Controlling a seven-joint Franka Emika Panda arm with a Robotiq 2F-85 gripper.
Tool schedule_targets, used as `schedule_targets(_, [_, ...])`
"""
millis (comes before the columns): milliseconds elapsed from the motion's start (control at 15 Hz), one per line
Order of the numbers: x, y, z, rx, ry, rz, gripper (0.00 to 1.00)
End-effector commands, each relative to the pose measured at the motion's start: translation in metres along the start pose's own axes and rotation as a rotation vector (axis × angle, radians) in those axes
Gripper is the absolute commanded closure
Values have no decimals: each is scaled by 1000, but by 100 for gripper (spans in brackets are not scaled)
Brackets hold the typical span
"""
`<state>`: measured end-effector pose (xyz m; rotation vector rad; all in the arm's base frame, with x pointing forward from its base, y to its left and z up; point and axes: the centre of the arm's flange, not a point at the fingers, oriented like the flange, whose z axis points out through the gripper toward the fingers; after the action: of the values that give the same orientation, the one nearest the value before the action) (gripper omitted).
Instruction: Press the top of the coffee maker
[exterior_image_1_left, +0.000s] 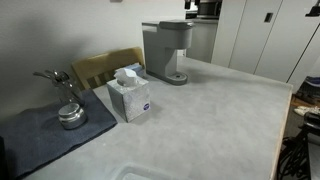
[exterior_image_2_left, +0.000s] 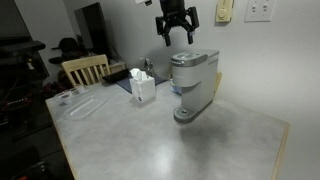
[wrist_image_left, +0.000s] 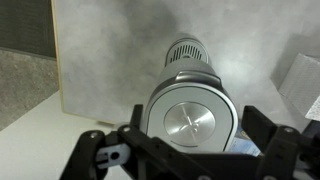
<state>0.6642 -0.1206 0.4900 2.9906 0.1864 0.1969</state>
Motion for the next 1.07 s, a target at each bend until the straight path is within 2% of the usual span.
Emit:
schedule_targets(0, [28, 13, -5, 63, 35, 31, 0])
schedule_targets(333, [36, 17, -16, 140, 68, 89, 0])
schedule_targets(1000, [30, 27, -2, 121, 38, 132, 0])
